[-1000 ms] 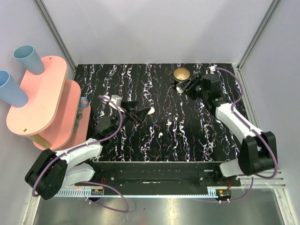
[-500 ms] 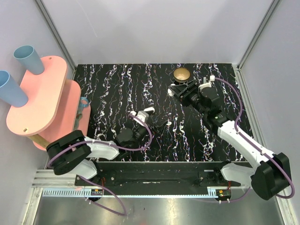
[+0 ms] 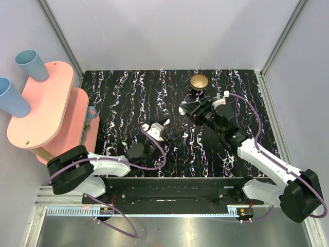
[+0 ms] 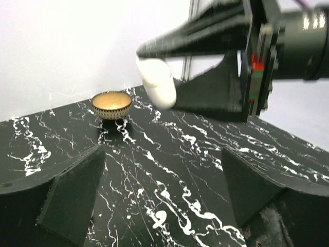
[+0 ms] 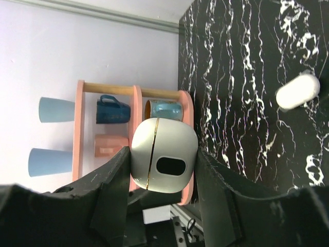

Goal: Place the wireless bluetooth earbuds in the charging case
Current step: Pass from the right arm to the left

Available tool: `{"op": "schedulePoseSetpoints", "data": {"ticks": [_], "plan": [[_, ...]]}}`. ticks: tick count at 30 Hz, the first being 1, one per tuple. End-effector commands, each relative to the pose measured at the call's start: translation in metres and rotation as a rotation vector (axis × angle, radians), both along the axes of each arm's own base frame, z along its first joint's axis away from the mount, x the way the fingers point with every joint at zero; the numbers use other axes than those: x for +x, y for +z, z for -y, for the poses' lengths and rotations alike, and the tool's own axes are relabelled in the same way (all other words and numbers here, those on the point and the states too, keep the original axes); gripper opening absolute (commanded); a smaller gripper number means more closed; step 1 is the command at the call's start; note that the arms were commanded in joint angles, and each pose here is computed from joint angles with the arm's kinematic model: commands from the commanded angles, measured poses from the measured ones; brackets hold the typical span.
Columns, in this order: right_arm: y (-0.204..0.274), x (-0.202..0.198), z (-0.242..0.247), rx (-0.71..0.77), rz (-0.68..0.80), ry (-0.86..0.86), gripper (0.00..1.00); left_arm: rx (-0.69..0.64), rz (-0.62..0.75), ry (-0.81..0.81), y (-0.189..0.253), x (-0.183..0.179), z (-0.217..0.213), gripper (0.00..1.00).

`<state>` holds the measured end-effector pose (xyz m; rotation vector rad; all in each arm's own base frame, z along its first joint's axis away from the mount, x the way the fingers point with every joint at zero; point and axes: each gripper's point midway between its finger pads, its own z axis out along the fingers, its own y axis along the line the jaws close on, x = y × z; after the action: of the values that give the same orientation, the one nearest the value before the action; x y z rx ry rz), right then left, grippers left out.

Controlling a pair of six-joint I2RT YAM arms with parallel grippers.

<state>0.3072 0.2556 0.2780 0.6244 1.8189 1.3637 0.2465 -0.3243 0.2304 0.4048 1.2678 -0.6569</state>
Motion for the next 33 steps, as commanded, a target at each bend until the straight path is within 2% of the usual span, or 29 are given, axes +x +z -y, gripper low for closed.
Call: {"op": "schedulePoseSetpoints", "data": {"ticks": [1, 10, 14, 24, 33], "plan": [[0.017, -0.011, -0.008, 0.055, 0.046, 0.029, 0.18, -0.380, 0.218, -0.007, 0.107, -0.020, -0.034, 0.99], [0.019, -0.020, -0.018, 0.068, 0.047, 0.070, 0.18, -0.441, 0.155, 0.018, 0.106, -0.012, -0.035, 0.98], [0.020, -0.023, -0.023, 0.074, 0.048, 0.090, 0.18, -0.490, 0.128, 0.048, 0.112, -0.004, -0.034, 0.94], [0.022, -0.025, -0.024, 0.077, 0.057, 0.102, 0.17, -0.514, 0.126, 0.094, 0.120, 0.010, -0.028, 0.83], [0.029, -0.027, -0.026, 0.090, 0.074, 0.116, 0.17, -0.592, 0.077, 0.101, 0.119, 0.024, -0.037, 0.68]]}}
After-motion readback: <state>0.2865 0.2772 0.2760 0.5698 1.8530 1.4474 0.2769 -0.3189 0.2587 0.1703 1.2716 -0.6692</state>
